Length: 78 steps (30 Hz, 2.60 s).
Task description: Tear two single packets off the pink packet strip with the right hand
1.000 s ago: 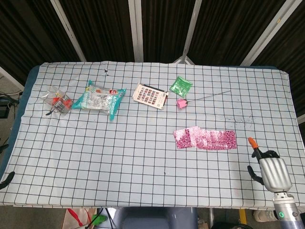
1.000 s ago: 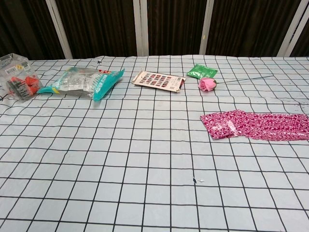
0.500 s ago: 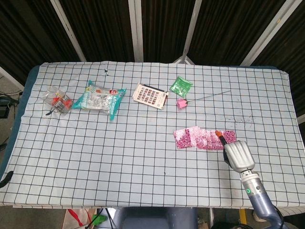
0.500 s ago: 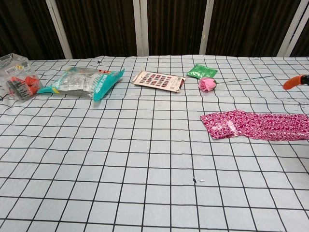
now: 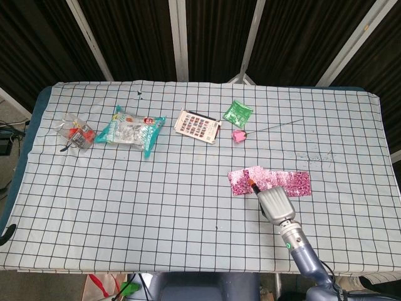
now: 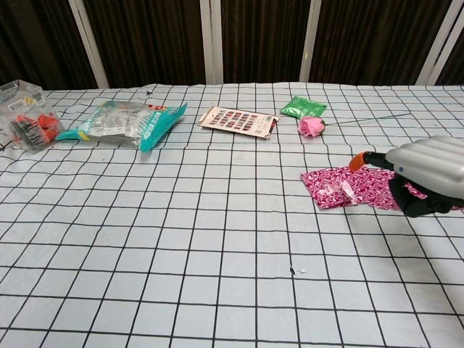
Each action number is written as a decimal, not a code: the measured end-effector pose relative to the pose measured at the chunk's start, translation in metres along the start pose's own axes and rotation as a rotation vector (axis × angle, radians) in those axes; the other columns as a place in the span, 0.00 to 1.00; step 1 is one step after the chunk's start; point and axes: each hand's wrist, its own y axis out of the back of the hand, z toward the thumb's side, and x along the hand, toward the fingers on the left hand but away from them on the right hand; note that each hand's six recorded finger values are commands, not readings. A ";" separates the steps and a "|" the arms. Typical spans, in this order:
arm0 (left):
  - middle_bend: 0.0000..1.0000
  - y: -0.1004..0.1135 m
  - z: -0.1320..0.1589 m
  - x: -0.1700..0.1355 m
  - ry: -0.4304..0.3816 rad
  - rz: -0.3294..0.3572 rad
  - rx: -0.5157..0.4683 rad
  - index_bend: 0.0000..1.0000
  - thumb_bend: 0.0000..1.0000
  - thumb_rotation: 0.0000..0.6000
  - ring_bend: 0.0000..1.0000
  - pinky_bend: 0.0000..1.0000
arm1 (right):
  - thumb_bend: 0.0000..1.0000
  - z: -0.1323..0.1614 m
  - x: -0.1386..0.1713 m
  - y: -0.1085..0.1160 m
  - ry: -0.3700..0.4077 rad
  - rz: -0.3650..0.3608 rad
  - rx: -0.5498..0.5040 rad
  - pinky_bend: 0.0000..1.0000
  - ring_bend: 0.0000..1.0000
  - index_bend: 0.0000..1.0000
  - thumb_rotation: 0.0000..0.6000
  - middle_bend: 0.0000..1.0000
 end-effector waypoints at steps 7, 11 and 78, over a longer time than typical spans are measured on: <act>0.04 0.000 -0.001 0.001 -0.001 -0.002 -0.003 0.18 0.38 1.00 0.00 0.12 | 0.87 0.021 -0.009 -0.002 0.010 0.014 0.000 0.67 0.84 0.15 1.00 0.82; 0.04 0.001 -0.002 0.001 0.000 -0.001 -0.007 0.18 0.38 1.00 0.00 0.12 | 0.87 0.023 -0.013 -0.004 -0.001 0.026 0.001 0.67 0.84 0.15 1.00 0.82; 0.04 0.008 -0.008 -0.001 0.004 0.016 -0.038 0.18 0.38 1.00 0.00 0.12 | 0.89 0.080 -0.032 -0.028 0.043 0.114 0.028 0.67 0.85 0.15 1.00 0.83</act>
